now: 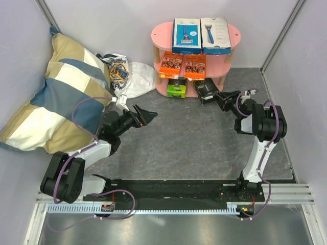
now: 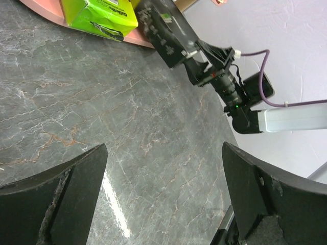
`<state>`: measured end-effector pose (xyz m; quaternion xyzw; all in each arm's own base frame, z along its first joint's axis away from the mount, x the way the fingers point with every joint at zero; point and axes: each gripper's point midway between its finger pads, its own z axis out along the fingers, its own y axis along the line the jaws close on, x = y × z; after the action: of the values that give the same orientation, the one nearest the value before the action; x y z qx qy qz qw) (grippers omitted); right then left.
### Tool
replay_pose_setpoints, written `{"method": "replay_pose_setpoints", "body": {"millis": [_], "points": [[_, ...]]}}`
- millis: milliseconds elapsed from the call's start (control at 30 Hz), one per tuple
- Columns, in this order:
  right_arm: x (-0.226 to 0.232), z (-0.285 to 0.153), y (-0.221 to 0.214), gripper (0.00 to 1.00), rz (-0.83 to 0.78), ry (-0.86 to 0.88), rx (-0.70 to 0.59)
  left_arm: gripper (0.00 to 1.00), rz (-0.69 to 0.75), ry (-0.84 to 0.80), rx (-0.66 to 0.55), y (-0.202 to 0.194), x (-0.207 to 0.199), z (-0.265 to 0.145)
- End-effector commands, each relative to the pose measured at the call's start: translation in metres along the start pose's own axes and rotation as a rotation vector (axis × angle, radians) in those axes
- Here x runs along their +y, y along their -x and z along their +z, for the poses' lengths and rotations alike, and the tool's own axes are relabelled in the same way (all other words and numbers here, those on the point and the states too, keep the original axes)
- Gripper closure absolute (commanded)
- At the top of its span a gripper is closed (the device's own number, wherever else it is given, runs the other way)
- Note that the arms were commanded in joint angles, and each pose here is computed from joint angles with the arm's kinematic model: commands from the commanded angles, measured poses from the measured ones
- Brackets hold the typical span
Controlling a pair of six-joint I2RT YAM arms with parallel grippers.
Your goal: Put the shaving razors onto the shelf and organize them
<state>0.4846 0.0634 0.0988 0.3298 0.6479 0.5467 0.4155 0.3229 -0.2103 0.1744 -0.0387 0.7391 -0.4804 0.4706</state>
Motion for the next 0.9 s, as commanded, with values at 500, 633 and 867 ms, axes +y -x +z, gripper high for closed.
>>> {"method": "replay_pose_setpoints", "body": {"millis": [500,633,867], "points": [[0.022,0.080,-0.018,0.98,-0.124,0.098,-0.039,0.00,0.030,-0.069,-0.028,0.004,-0.008,0.002],[0.020,0.094,-0.034,0.97,-0.122,0.092,-0.009,0.00,0.024,-0.072,-0.026,0.004,-0.007,0.002],[0.007,0.091,-0.049,0.86,-0.106,0.053,-0.001,0.00,0.011,-0.074,-0.026,0.002,-0.006,0.002]]}}
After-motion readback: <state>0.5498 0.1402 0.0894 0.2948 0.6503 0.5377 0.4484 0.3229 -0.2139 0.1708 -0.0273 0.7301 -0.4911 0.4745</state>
